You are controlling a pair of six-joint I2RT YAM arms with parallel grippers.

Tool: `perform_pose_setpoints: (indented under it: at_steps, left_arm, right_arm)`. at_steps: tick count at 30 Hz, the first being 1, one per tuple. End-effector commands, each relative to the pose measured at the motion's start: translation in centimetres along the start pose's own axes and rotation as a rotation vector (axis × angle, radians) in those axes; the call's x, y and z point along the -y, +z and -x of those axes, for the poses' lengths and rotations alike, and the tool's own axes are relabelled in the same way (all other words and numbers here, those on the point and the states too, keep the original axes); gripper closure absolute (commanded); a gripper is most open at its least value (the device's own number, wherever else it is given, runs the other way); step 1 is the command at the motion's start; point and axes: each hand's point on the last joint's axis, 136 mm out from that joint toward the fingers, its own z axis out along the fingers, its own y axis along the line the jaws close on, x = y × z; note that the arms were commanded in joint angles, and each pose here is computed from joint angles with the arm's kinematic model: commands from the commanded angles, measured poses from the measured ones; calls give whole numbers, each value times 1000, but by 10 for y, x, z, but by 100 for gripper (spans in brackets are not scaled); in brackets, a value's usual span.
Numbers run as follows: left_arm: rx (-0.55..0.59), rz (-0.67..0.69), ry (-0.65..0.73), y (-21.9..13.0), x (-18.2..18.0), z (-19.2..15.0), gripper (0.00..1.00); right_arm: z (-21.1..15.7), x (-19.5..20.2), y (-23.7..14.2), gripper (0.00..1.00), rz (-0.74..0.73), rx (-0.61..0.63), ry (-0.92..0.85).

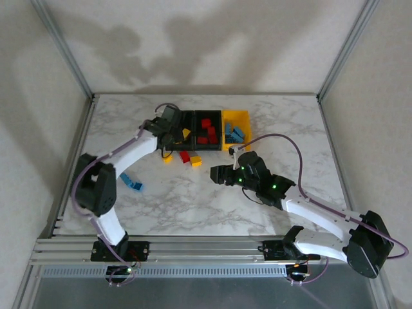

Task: Sort the legos into containers by color
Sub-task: Place the lego in the container, then pick up the lego from the center of the table.

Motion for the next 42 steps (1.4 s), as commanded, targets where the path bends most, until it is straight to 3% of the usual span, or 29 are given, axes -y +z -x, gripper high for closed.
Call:
perform_pose_setpoints:
  at_steps: [1, 5, 17, 24, 32, 42]
  left_arm:
    - [-2, -63, 46, -23, -6, -13, 51]
    - [11, -102, 63, -33, -23, -31, 48]
    - [92, -189, 35, -27, -40, -60, 43]
    - [96, -137, 43, -5, -51, -72, 43]
    - [87, -80, 66, 23, -50, -72, 34]
    - [82, -50, 106, 41, -44, -65, 35]
  right_arm:
    - [0, -15, -6, 32, 58, -5, -51]
    - [-6, -35, -4, 31, 140, -9, -108]
    - [-30, -59, 22, 32, 146, -58, -180]
    - [-30, -59, 20, 32, 146, -55, -179]
    - [-31, -58, 20, 32, 136, -63, -183]
    - [-32, -55, 21, 32, 119, -71, -184]
